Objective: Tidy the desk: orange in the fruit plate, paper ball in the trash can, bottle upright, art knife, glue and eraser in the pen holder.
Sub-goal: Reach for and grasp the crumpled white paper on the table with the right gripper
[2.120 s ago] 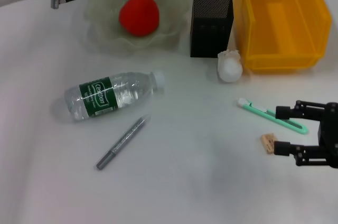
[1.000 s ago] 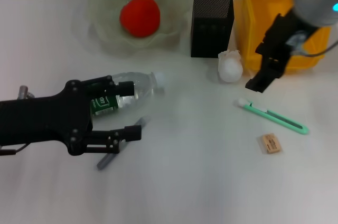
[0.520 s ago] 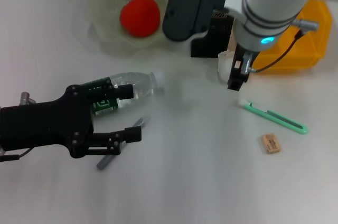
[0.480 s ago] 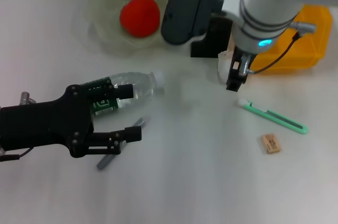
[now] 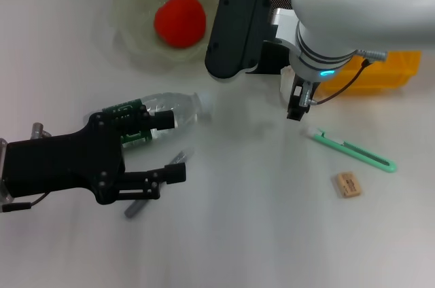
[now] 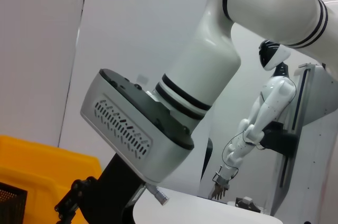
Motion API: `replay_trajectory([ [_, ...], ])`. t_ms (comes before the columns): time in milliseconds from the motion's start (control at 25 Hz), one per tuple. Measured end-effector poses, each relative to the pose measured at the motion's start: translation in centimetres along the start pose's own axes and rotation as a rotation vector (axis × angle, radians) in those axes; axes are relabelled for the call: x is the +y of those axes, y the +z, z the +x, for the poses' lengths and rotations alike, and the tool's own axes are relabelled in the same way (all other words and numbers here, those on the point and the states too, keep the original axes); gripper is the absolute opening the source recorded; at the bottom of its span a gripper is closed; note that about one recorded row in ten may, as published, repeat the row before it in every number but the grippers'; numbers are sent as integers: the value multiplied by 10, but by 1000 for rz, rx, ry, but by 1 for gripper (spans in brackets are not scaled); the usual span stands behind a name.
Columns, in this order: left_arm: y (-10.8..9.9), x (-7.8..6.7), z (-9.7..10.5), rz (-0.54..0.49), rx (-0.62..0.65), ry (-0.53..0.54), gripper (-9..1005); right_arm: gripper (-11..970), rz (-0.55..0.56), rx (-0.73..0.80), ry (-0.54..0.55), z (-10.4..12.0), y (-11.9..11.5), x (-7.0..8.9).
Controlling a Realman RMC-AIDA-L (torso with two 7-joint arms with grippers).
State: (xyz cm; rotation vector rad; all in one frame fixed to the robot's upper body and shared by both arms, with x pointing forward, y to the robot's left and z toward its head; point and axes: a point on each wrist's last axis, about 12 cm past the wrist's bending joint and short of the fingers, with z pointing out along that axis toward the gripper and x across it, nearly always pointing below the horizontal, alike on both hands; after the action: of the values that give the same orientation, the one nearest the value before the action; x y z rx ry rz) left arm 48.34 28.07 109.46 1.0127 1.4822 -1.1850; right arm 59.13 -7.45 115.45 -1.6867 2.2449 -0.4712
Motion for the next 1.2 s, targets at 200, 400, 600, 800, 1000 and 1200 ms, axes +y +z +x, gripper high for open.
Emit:
replay_trajectory([
  [200,1,-1,3,-4,-11,-3,837,785,7,-2,16,3,12,-3],
  [400,2,-2,3,-4,-16,-2,838,764,23,-5,11,4,18,-4],
  [600,3,-1,3,-3,-18,-2,838,737,34,-12,9,5,22,-5],
  [800,4,-2,4,-4,-19,-6,838,710,37,-13,6,5,27,-5],
  [1000,4,-2,5,-5,-22,-14,838,684,17,-26,16,4,28,-3],
  [1200,4,-2,5,-9,-21,-15,838,657,-2,-32,17,3,29,0],
])
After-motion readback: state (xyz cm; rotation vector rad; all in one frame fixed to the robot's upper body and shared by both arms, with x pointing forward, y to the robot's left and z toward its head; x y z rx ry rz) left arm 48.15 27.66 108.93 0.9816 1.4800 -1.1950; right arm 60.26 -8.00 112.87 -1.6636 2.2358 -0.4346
